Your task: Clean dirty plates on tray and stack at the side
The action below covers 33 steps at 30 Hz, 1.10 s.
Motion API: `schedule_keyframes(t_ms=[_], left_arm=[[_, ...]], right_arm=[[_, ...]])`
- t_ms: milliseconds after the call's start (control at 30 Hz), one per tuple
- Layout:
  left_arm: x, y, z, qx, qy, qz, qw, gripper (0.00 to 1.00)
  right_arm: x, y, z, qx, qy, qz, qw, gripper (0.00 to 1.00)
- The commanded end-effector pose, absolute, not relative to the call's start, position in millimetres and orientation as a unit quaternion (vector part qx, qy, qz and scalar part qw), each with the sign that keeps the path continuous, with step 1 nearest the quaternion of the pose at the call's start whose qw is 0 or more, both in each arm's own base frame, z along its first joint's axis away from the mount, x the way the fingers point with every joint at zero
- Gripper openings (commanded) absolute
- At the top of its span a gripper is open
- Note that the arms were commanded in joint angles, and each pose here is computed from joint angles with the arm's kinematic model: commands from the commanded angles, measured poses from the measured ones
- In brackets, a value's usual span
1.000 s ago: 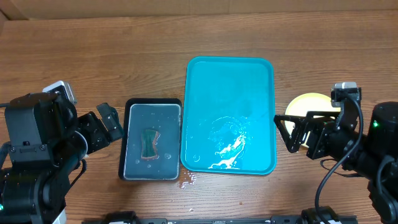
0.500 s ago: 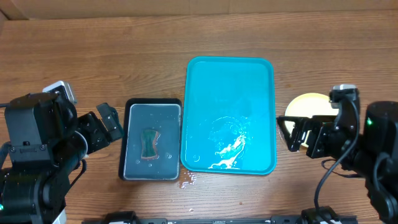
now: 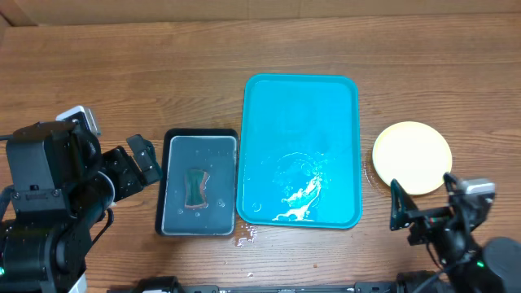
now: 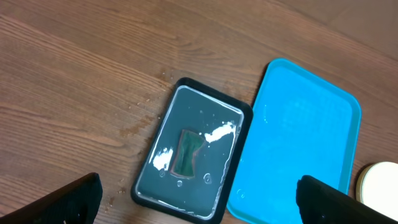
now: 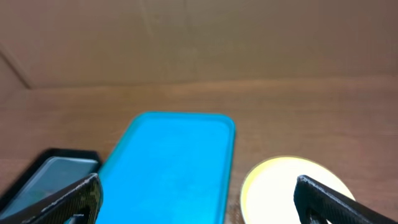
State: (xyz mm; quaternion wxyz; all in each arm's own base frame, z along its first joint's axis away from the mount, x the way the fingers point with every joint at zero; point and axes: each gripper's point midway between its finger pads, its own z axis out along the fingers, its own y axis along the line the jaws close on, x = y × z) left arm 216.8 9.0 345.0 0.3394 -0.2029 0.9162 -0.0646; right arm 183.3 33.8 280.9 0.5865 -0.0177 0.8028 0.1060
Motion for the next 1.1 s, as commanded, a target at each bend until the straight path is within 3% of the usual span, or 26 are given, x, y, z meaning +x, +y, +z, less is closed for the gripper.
schedule_keyframes(t_ms=[0,567,1067], left_arm=[[217.7,9.5,347.9,-0.196,0.916,-0.063,0.344,1.00],[217.7,9.5,347.9,-0.196,0.916,-0.063,0.344,1.00],[217.7,9.5,347.9,-0.196,0.916,-0.063,0.344,1.00]], right_arm=[[188.7,30.0,240.8,-0.015,0.806,0.096,0.583,1.00],[238.9,36.5,168.2,-0.037,0.733,0.109,0.671,1.00],[241.7,44.3,174.4,-0.050,0.707,0.117,0.696,1.00]])
